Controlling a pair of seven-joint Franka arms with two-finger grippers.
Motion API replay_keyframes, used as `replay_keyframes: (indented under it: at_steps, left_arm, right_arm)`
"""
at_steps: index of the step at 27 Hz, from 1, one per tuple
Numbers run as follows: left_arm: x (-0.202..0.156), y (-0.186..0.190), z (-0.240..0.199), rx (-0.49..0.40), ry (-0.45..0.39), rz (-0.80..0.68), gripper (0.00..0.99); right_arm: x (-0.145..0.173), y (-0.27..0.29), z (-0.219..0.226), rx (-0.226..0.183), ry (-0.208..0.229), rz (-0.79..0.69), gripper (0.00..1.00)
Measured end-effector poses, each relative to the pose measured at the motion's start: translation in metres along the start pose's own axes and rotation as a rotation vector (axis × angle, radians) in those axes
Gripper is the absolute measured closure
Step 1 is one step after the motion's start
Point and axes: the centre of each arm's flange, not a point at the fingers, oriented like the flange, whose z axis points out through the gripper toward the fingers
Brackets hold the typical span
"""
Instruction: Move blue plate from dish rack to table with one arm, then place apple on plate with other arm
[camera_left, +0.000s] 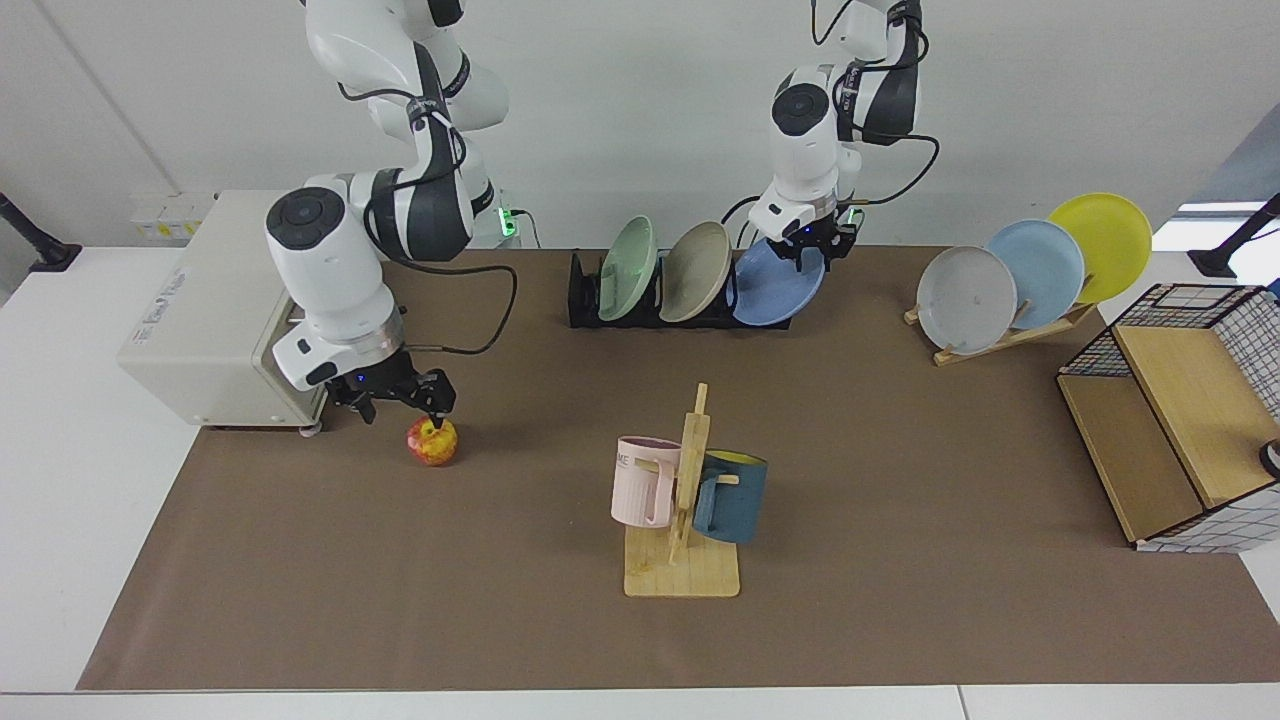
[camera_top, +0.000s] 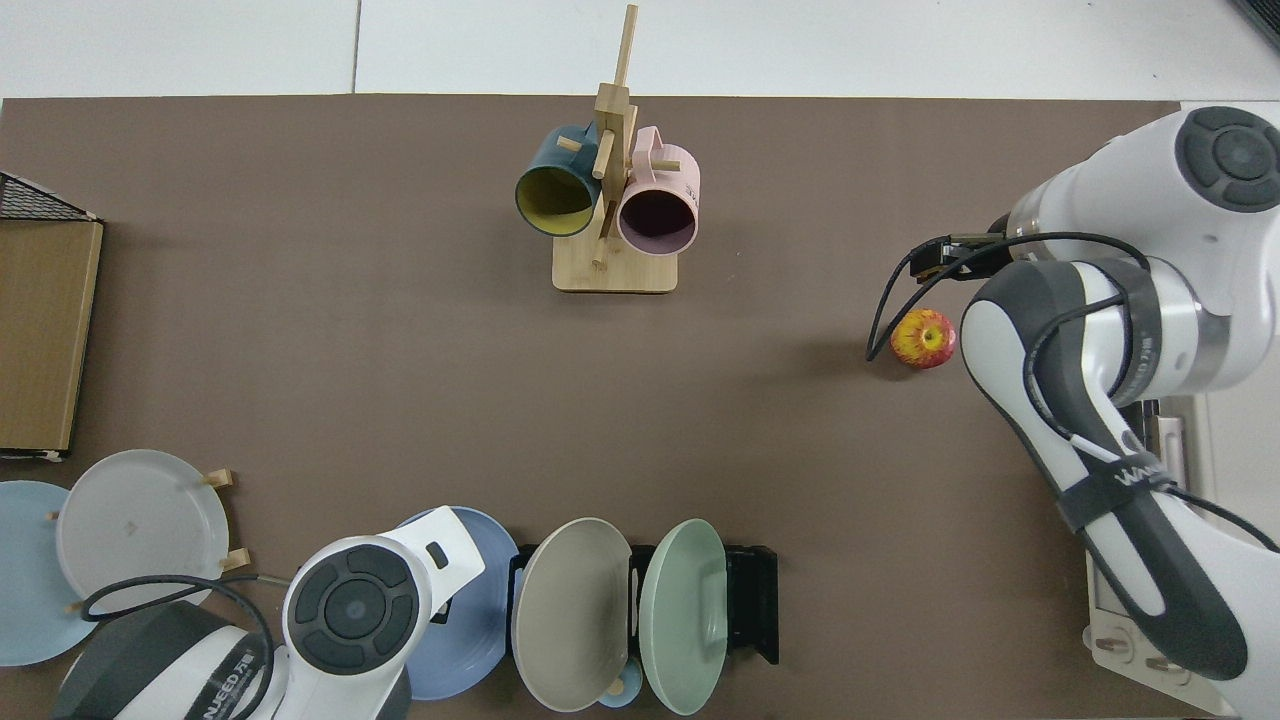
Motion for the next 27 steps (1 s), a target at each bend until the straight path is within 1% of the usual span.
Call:
replay_keyframes:
  at_steps: [2, 4, 6, 7, 8, 9, 11, 15, 19, 27]
  left_arm:
    - [0.0, -0.001, 0.0, 0.0, 0.0, -0.002, 0.533]
    - [0.001, -0.002, 0.0, 0.002, 0.001, -0.003, 0.581]
    - [0.001, -0.003, -0.002, 0.007, 0.005, -0.004, 0.683]
    - [0.001, -0.004, -0.002, 0.009, 0.007, -0.005, 0.806]
    - [0.001, -0.004, -0.003, 0.009, 0.009, -0.005, 0.859]
    - [0.001, -0.004, -0.004, 0.008, 0.011, -0.006, 0.899]
    - [0.001, -0.004, -0.005, 0.009, 0.013, -0.005, 0.938]
    - [0.002, -0.005, -0.007, 0.009, 0.015, -0.007, 0.938]
    - [0.004, -0.009, -0.014, 0.006, 0.017, -0.018, 0.938]
    - [0.007, -0.02, -0.047, 0.028, 0.017, -0.033, 0.938]
  right_arm:
    - [0.001, 0.0, 0.015, 0.0, -0.002, 0.002, 0.0]
    - [0.0, 0.0, 0.028, -0.001, -0.004, 0.002, 0.0]
    - [-0.002, 0.0, 0.04, -0.002, -0.008, 0.002, 0.0]
    - [-0.003, 0.0, 0.045, -0.004, -0.012, 0.002, 0.0]
    - [-0.004, 0.0, 0.051, -0.005, -0.014, 0.002, 0.0]
    - [-0.005, 0.0, 0.056, -0.006, -0.018, 0.002, 0.0]
    - [-0.007, 0.0, 0.067, -0.009, -0.029, 0.002, 0.0]
    - [-0.011, 0.001, 0.087, -0.016, -0.057, 0.001, 0.0]
    - [-0.016, 0.002, 0.101, -0.019, -0.069, -0.005, 0.0]
    - [-0.028, 0.004, 0.12, -0.023, -0.103, -0.035, 0.0]
